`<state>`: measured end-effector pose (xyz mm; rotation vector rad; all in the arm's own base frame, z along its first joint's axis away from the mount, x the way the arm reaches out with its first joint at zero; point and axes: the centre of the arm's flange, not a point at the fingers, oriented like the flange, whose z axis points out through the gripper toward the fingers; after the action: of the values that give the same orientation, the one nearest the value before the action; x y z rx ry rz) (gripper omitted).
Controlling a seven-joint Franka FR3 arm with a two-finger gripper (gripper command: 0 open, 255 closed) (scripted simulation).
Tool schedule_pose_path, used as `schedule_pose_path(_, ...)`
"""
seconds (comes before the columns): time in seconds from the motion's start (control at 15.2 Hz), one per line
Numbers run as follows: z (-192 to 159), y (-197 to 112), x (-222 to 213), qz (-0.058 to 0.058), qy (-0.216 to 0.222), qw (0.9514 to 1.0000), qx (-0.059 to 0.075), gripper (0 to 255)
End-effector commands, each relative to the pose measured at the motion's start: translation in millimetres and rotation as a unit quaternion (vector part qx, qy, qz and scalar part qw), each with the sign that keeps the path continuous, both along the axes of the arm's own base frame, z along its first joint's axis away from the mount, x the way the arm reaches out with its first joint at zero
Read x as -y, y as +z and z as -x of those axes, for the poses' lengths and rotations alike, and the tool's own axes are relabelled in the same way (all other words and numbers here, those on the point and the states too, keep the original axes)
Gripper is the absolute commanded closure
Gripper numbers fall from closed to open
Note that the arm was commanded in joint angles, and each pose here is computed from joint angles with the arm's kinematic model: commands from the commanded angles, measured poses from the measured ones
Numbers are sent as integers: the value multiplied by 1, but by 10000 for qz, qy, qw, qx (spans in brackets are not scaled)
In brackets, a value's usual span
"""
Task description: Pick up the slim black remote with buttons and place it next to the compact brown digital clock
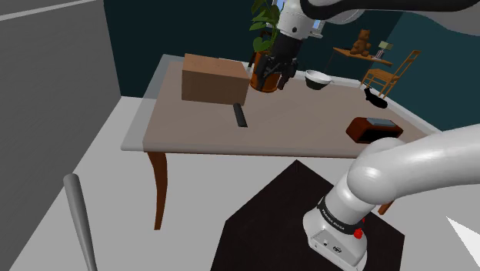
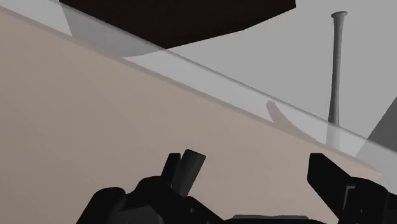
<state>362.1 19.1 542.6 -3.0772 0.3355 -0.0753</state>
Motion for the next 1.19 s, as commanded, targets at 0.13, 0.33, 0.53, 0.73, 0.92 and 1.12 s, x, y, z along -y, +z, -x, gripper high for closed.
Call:
schedule_pose_path(0.13,-36,-36,17,-53,-503,9987,-26,0)
schedule_pose_path(0.33,-62,-64,31,-91,-874,9961,-53,0)
schedule_pose_path(0.53,-86,-92,46,-130,-1244,9921,-79,0)
schedule_pose_path(0.73,-108,-121,63,-169,-1612,9867,-106,0)
schedule_pose_path(0.92,-130,-149,81,-207,-1978,9799,-132,0)
schedule_pose_path(1.12,-149,-178,100,-245,-2341,9718,-158,0)
